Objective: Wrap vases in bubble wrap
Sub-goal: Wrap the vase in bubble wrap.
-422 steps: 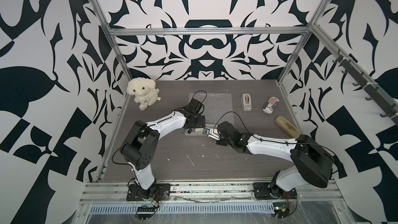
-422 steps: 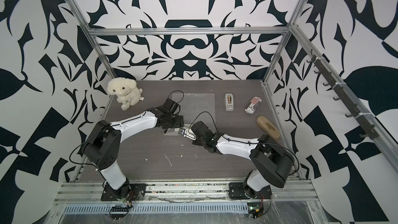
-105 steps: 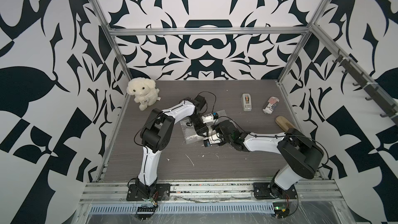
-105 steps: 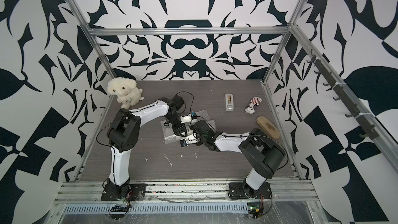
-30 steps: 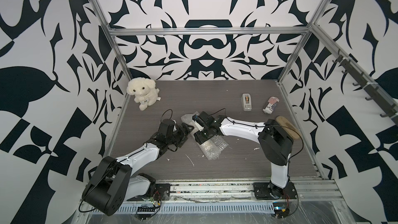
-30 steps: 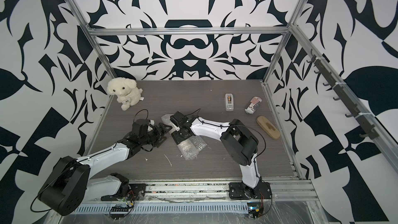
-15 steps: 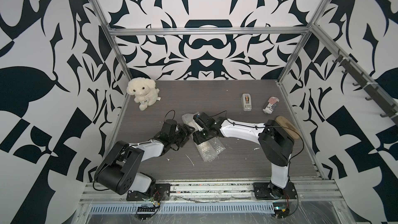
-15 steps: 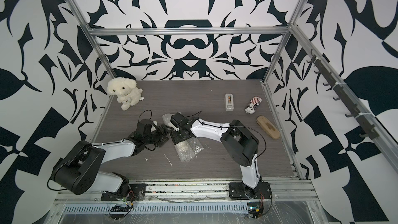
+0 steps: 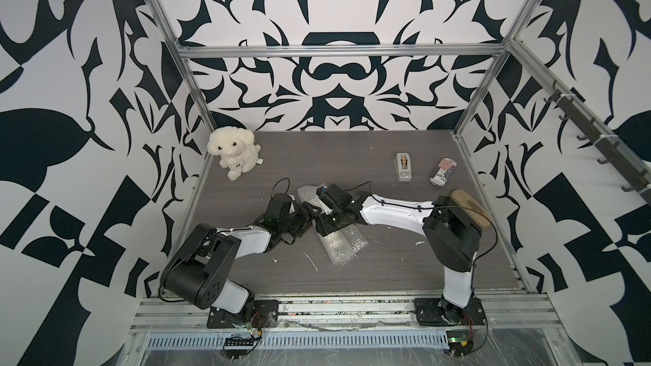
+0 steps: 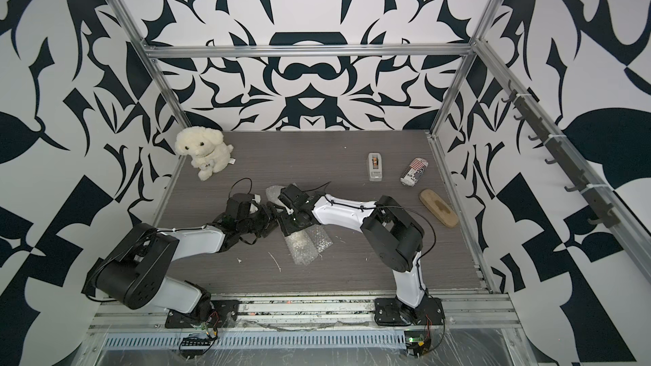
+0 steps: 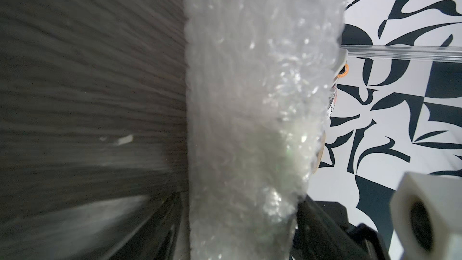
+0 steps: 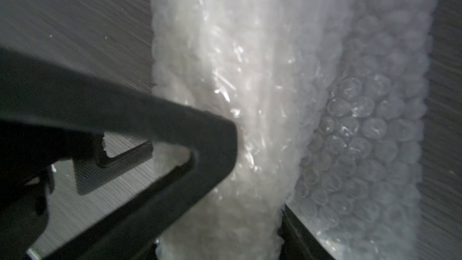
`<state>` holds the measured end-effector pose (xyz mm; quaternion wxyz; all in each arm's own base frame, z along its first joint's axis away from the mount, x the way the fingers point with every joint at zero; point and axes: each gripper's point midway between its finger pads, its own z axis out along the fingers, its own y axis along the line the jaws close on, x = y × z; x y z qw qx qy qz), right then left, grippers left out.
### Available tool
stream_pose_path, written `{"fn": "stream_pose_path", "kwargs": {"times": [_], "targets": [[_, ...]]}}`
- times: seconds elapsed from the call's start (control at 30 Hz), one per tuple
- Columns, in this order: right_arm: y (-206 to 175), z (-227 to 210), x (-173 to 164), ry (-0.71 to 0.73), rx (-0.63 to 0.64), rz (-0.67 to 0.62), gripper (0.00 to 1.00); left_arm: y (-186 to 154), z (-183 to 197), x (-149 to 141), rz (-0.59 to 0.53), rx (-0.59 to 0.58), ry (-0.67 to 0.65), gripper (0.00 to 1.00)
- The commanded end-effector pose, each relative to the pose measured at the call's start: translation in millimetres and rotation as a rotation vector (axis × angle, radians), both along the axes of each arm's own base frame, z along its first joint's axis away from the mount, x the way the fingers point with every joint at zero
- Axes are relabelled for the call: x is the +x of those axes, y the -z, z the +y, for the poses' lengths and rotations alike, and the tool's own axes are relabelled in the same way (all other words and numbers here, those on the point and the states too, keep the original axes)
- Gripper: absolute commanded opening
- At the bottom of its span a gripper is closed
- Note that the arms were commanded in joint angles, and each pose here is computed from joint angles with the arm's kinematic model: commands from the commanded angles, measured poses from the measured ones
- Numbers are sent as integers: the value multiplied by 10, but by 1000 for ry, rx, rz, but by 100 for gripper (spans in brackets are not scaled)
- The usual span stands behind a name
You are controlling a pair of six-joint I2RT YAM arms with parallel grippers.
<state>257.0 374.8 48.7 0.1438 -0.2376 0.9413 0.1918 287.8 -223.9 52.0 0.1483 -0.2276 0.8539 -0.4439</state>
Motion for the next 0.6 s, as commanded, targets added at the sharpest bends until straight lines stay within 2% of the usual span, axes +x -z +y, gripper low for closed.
{"fn": "stream_pose_path", "kwargs": {"times": [0.0,0.13,0.2,0.4,0.5,0.57], "targets": [[166,28,-432,-59,-4,138,67,191,-51,-114,48,40,61,68],[114,78,-438,-63,30,140,67,242,-52,-141,52,55,76,66],[69,103,-436,-63,54,132,68,295,-29,-170,63,77,82,63],[-180,188,-392,-64,135,86,76,480,64,-274,103,154,96,60],[-421,202,-359,-61,173,46,99,532,95,-308,104,207,107,60],[-617,184,-340,-57,203,12,100,570,114,-329,116,232,118,60]]}}
